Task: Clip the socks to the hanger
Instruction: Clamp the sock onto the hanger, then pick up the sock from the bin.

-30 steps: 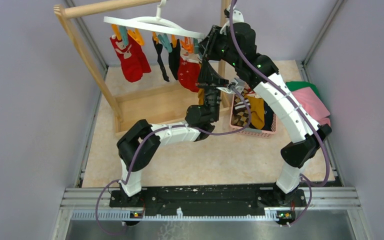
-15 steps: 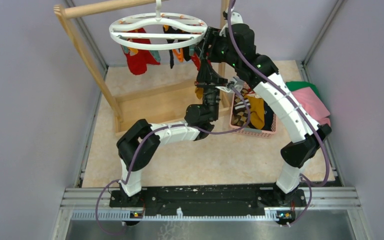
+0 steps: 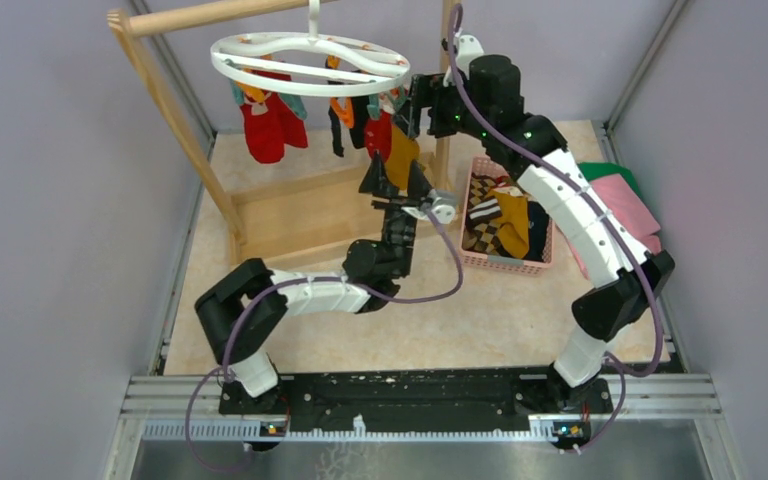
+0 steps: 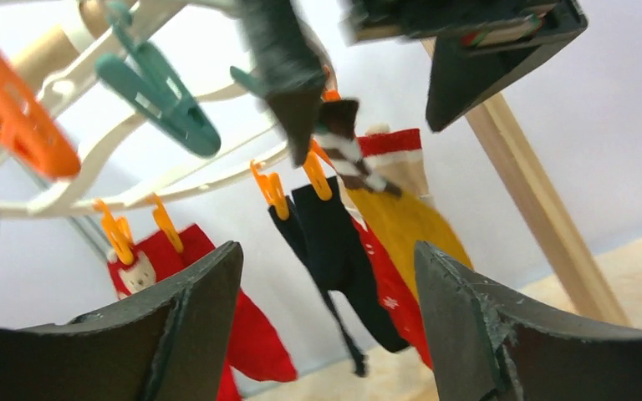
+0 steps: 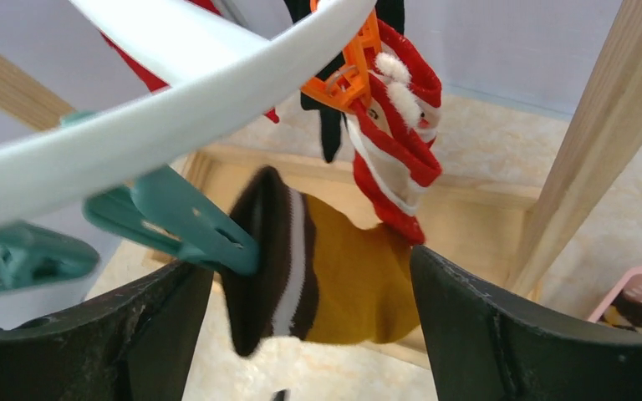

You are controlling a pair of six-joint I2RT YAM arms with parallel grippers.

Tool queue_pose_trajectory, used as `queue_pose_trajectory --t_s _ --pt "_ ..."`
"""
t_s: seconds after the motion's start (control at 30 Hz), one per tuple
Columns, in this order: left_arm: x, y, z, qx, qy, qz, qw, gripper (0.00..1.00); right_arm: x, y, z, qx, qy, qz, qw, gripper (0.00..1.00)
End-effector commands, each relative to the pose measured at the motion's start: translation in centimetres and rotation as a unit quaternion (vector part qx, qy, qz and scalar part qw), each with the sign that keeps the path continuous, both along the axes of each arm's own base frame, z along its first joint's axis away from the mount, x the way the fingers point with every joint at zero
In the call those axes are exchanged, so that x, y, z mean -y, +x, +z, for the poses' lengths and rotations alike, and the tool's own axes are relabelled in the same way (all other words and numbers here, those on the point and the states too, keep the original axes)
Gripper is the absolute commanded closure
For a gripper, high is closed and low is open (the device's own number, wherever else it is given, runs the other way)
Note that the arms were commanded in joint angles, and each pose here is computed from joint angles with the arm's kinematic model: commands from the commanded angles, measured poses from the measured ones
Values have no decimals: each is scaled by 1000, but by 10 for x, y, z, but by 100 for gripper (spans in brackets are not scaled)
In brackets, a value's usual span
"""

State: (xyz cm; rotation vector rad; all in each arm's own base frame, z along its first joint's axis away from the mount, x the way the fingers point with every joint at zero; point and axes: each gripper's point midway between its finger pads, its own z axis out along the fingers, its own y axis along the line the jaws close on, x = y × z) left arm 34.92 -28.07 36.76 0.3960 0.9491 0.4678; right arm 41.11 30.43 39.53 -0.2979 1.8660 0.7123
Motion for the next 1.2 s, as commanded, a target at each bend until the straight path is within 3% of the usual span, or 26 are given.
queue_pose_trajectory --t_s 0.0,0.1,0.27,0.47,0.7,0.83,0.97,1.07,1.17 --pt "-27 -37 19 5 -158 -89 983 17 19 -30 51 89 3 66 994 12" --pt "-22 -49 -2 -54 -154 -156 974 11 27 -43 54 110 -14 107 988 11" --pt "-12 -76 -44 -143 -152 -267 941 2 44 -74 46 136 -40 208 968 8" --pt "11 -110 -107 -268 -141 -376 876 1 86 -112 4 124 -91 286 946 3" --pt "14 -149 -158 -356 -205 -445 796 1 144 -118 -70 71 -222 266 935 2" --pt "8 -167 -173 -377 -234 -471 762 1 159 -116 -103 88 -197 225 950 2" --pt "-2 -179 -174 -369 -271 -491 741 1 178 -101 -142 88 -138 172 971 2" --pt "-10 -183 -174 -362 -294 -496 733 1 200 -86 -158 65 -172 118 976 2" --pt "-14 -181 -174 -355 -296 -492 738 1 214 -76 -165 52 -173 83 980 3"
